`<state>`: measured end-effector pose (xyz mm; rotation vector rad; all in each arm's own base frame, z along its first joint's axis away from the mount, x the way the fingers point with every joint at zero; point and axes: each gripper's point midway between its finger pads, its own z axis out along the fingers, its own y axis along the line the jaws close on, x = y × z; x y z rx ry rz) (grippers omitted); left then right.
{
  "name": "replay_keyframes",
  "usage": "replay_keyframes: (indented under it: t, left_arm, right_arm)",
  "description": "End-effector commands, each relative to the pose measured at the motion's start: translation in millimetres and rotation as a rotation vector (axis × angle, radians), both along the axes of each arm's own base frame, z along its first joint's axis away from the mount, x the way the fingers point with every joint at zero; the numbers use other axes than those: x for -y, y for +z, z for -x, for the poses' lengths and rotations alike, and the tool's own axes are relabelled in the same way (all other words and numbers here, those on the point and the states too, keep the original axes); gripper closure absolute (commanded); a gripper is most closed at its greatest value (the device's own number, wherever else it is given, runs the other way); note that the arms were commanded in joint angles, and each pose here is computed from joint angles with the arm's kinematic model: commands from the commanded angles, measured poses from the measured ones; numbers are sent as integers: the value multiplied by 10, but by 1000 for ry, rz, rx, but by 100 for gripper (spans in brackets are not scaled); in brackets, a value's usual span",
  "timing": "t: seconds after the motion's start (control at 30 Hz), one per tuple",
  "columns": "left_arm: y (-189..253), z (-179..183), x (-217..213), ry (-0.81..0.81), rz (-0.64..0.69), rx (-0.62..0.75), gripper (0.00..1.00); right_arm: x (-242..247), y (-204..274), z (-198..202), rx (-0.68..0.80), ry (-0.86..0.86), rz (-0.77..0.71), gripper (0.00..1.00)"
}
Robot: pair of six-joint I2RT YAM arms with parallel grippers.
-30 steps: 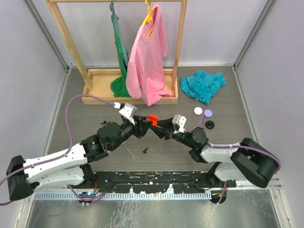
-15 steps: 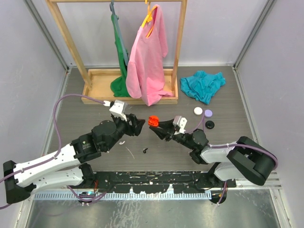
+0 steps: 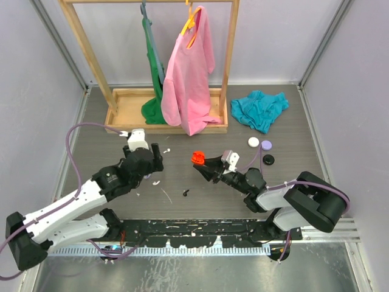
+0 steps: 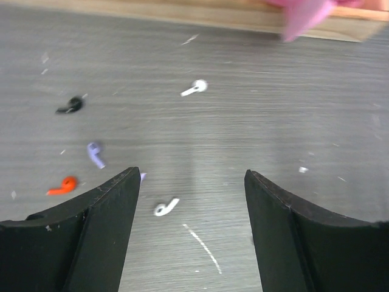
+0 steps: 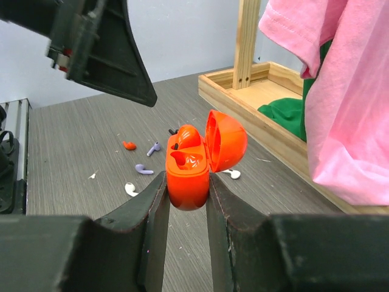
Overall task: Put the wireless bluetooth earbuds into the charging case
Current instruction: Pick up the earbud from the center of the board.
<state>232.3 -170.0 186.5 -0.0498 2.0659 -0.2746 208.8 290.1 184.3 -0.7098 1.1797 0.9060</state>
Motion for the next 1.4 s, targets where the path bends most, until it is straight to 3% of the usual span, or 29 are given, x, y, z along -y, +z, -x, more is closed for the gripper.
replay_keyframes:
  t: [0.0, 0.37, 0.87, 1.37]
  left_arm:
    - [-349, 22, -364, 140, 40, -131, 29]
    - [-925, -18, -997, 355, 96, -294, 23]
    - [-1132, -368, -1204, 377, 173, -366, 23]
    - [-1425, -204, -1238, 403, 136, -502, 22]
  right_arm:
    - [41, 285, 9, 81, -23, -75, 94]
    - [9, 265, 34, 100, -28, -50, 94]
    - [-31, 253, 48, 102, -17, -35, 94]
    - [-87, 219, 80, 105, 7, -13, 94]
